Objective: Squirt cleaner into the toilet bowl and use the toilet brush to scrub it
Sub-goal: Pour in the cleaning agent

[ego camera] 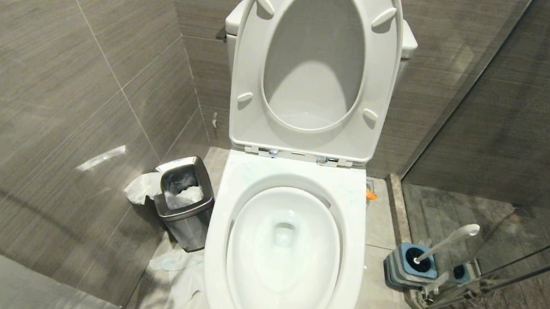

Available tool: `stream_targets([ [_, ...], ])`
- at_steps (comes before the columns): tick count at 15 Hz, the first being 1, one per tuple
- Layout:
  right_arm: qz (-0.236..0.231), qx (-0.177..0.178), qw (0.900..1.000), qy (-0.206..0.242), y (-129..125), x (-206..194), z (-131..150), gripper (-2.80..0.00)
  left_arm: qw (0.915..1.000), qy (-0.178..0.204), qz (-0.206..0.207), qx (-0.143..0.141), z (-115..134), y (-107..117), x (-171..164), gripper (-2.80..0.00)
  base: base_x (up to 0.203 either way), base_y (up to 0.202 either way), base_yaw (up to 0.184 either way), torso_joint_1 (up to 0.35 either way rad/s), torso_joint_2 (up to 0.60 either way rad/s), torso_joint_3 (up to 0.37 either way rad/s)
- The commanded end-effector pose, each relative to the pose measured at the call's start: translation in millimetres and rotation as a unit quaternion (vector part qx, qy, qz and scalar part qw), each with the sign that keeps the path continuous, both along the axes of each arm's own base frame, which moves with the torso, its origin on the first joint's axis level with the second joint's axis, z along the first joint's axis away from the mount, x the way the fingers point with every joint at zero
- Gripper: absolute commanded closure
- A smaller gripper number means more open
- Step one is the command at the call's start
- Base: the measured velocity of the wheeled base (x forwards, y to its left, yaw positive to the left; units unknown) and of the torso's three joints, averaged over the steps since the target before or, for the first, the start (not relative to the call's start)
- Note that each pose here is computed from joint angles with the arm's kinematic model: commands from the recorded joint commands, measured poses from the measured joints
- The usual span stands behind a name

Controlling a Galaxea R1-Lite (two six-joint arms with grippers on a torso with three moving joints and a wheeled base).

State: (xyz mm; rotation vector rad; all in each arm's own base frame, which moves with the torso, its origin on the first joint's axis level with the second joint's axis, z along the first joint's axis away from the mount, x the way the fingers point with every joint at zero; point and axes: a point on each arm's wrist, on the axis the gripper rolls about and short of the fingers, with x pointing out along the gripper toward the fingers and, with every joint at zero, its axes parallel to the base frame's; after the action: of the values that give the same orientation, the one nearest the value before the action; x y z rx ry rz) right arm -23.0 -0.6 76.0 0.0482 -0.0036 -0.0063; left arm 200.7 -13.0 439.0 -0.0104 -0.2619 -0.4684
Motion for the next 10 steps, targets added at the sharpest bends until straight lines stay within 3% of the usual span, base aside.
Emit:
stream_targets([
  [1, 0.000, 0.000, 1.000, 0.000, 0.0, 0.1, 0.0, 0.00, 0.9998, -0.011, 0.016, 0.008, 1.3, 5.6, -12.3, -2.80, 0.000, 0.000, 0.000, 0.000, 0.00, 0.000],
  [2, 0.000, 0.000, 1.000, 0.000, 0.0, 0.1, 0.0, 0.00, 0.9997, -0.011, 0.017, 0.012, 0.3, 5.8, -12.8, -2.80, 0.000, 0.000, 0.000, 0.000, 0.00, 0.000],
  [3, 0.000, 0.000, 1.000, 0.001, 0.0, 0.1, -0.1, 0.00, 0.9995, -0.014, 0.020, 0.021, -0.8, 5.9, -11.6, 0.00, 0.000, 0.000, 0.000, 0.000, 0.00, 0.000],
  [10, 0.000, 0.000, 1.000, 0.000, 0.0, 0.1, 0.0, 0.00, 0.9985, -0.028, 0.042, 0.021, 3.7, 5.5, -15.6, 0.00, 0.000, 0.000, 0.000, 0.000, 0.00, 0.000],
])
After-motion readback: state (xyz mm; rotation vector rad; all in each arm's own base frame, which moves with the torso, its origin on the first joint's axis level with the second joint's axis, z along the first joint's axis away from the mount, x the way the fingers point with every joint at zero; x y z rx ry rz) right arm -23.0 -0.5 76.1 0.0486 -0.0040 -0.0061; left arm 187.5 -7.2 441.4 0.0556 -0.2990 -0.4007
